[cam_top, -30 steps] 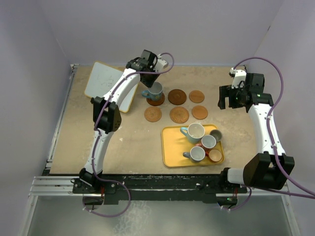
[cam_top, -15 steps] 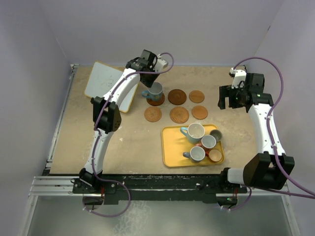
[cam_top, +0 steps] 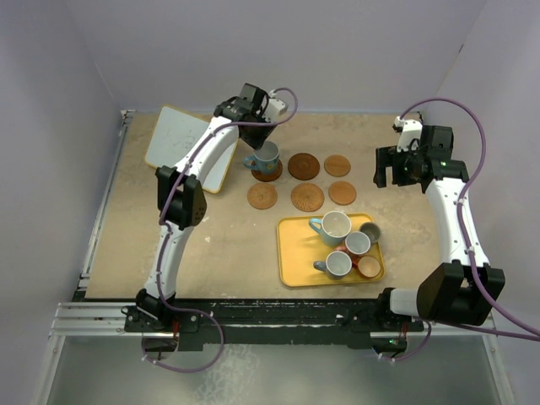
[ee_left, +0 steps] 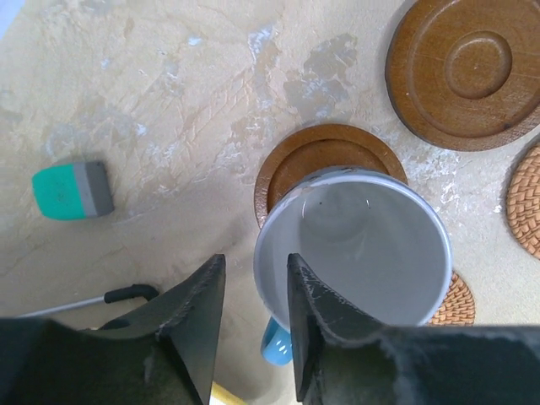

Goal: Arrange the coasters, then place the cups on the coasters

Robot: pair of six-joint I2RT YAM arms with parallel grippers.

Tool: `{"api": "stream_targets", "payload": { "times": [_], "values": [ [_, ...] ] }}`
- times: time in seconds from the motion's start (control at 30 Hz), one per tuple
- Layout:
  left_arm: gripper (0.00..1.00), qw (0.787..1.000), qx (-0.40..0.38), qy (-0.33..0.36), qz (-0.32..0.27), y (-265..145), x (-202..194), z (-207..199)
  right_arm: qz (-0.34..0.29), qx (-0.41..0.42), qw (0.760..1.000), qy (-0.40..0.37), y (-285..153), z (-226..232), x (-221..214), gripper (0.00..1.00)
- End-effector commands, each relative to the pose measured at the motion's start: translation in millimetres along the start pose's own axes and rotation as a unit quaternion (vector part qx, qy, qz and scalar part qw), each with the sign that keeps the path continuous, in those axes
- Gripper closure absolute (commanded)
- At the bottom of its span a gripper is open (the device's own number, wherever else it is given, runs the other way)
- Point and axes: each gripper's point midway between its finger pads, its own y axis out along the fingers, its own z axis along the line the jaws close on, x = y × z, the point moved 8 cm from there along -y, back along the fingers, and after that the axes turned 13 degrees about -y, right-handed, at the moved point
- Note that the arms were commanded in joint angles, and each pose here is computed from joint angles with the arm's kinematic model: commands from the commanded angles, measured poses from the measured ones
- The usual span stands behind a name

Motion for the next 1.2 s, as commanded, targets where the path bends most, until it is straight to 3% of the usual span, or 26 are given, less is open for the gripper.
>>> {"api": "stream_targets", "payload": {
  "times": [0.0, 0.43, 0.83, 1.17],
  "values": [
    [0.64, 0.994, 0.023, 0.011, -0.104, -69, 42, 5, -0.018, -0.005, 1.000, -0.011, -3, -3, 6, 0.09],
    [0.30, 0.979, -0.066, 0.040, -0.187, -135, 43, -32, -0.028, -0.001, 0.999, -0.022, -7, -2, 7, 0.08],
    [0.23, 0.943, -0.170, 0.187, -0.218, -157, 7, -145, -0.038, -0.025, 0.999, -0.028, -18, -3, 7, 0.00],
    [0.20, 0.925, -0.237, 0.230, -0.191, -143, -16, -204, -0.040, -0.029, 0.999, -0.020, -22, -4, 7, 0.00]
  ]
}}
